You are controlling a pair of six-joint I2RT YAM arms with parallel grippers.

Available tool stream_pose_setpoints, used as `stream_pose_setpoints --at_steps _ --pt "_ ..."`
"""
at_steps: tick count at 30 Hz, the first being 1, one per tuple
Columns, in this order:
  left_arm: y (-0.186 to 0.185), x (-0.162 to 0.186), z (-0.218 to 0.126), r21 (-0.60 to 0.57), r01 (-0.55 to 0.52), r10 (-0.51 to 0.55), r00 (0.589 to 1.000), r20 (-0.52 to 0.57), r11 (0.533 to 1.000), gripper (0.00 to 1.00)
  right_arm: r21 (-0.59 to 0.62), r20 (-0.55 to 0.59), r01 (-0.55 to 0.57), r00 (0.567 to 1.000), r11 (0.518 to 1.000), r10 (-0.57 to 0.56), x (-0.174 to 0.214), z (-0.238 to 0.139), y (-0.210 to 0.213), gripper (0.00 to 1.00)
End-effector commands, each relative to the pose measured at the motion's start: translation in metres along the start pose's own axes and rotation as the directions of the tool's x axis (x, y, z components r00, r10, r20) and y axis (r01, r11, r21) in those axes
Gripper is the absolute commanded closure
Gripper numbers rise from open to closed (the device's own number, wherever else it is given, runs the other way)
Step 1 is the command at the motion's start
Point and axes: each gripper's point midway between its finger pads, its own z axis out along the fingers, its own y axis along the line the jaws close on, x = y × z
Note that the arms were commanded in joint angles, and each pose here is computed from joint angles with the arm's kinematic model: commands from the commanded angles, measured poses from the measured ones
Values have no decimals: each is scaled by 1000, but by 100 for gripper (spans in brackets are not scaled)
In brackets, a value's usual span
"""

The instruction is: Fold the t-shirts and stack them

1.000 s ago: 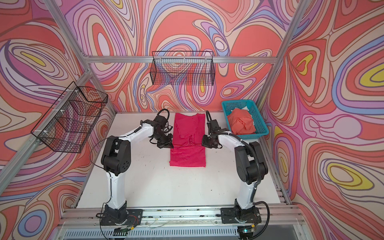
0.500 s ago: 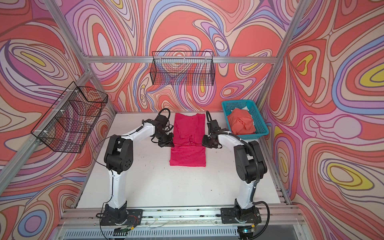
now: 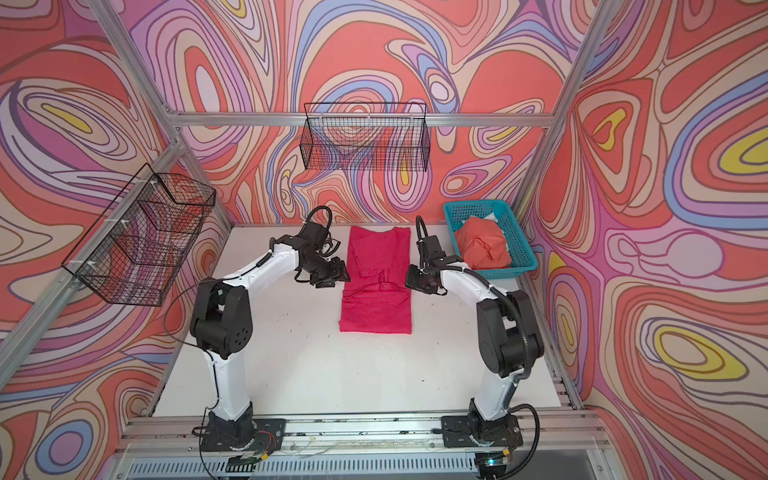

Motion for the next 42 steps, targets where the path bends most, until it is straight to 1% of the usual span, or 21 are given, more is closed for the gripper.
stream_pose_setpoints --at_steps 1,4,6,8,11,16,17,19,23,27,30,33,36,42 --pt "-9 30 -4 38 -30 32 998 -51 999 38 -51 -24 -13 1000 999 12 24 -9 18 55" --pt "-14 63 11 62 -44 52 990 -134 997 40 -98 -69 -27 997 995 21 48 3 29 55" --pt "-15 76 22 73 -38 50 985 -162 997 40 -115 -80 -38 996 993 29 56 12 32 55" --pt "-16 82 33 82 -29 44 983 -176 996 41 -137 -89 -60 995 989 48 60 19 33 55" --pt "-13 79 46 79 -14 28 983 -179 997 42 -157 -99 -76 993 985 61 63 29 34 54" --pt "-12 67 60 67 -21 31 987 -156 998 41 -162 -98 -77 993 984 62 63 39 34 51" --pt "-12 65 63 62 -25 34 987 -155 998 41 -144 -117 -83 991 986 66 67 49 29 50" --pt "-10 59 68 51 -29 36 989 -143 998 41 -141 -123 -84 990 986 66 67 54 29 50" --pt "-7 46 79 32 -17 21 991 -134 999 41 -134 -133 -87 989 987 69 67 62 27 49" --pt "-7 34 82 23 -5 8 992 -122 1000 41 -134 -121 -89 990 987 73 61 66 28 49" --pt "-9 26 82 12 -22 23 993 -114 1000 42 -134 -102 -86 992 987 72 53 66 31 49" --pt "-8 11 82 -1 -29 29 997 -77 1000 41 -138 -86 -88 993 987 76 42 69 31 49" --pt "-10 -11 81 11 -21 21 1000 -23 1000 41 -152 -56 -95 995 984 87 26 72 33 49" --pt "-32 -61 62 56 -45 39 994 99 997 41 -174 21 -85 996 981 90 -18 70 44 49"
